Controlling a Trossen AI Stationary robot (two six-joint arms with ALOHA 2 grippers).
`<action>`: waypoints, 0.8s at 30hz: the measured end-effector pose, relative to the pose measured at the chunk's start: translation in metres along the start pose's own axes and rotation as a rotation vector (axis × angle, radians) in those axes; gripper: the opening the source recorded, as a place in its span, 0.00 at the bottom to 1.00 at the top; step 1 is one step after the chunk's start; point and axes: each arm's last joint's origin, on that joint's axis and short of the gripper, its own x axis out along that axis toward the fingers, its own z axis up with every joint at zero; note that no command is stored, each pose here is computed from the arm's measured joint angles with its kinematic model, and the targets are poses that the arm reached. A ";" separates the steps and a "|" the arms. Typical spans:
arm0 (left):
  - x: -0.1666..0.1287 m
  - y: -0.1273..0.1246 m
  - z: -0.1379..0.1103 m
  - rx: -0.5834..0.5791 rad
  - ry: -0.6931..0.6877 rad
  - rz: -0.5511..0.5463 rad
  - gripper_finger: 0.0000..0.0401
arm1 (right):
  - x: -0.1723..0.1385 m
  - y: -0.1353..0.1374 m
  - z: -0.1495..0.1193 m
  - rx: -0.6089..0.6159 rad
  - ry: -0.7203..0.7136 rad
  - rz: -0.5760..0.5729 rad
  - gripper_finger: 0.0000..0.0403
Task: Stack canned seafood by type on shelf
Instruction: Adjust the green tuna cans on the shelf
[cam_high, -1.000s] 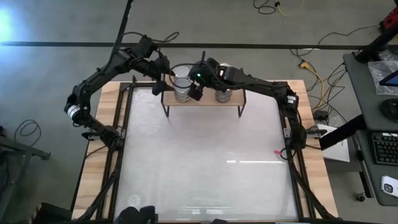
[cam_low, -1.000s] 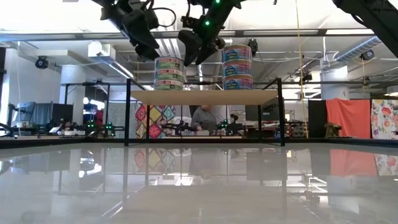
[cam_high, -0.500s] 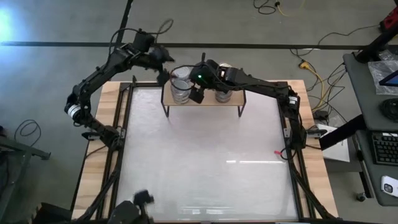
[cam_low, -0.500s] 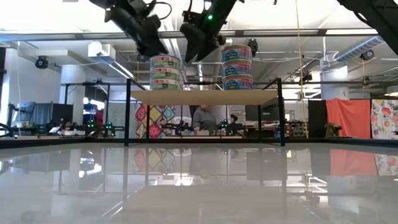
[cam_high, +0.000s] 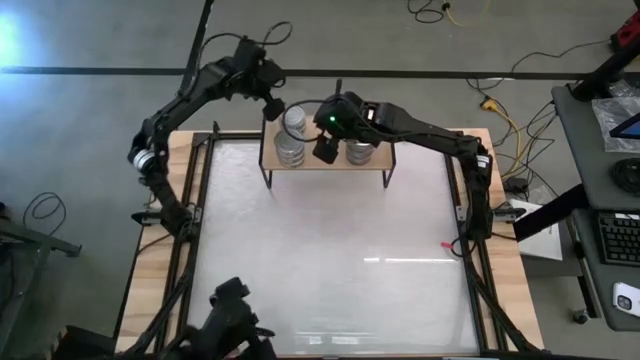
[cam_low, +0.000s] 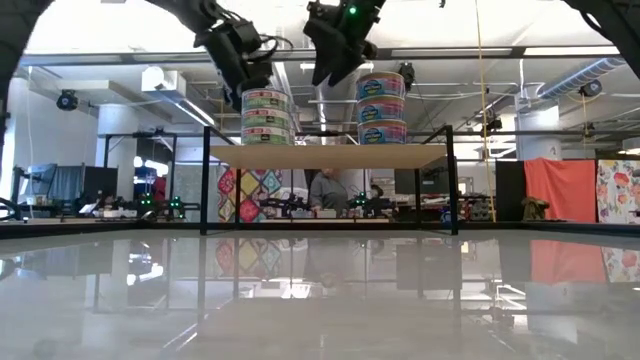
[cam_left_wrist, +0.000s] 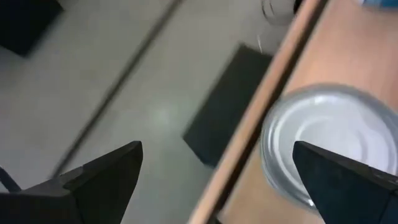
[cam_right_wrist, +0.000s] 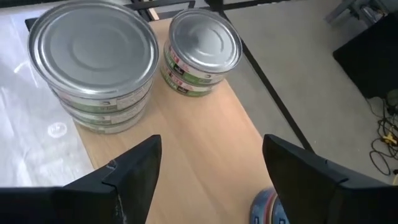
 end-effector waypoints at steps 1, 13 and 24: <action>0.003 0.001 0.002 0.003 0.034 -0.021 0.99 | 0.000 0.000 0.000 0.001 0.004 0.001 0.67; 0.020 0.004 0.019 -0.005 0.144 -0.260 0.99 | -0.001 0.002 -0.005 -0.023 0.046 0.006 0.63; 0.036 -0.003 0.012 0.002 0.185 -0.301 0.99 | -0.002 0.005 -0.009 -0.019 0.090 0.012 0.67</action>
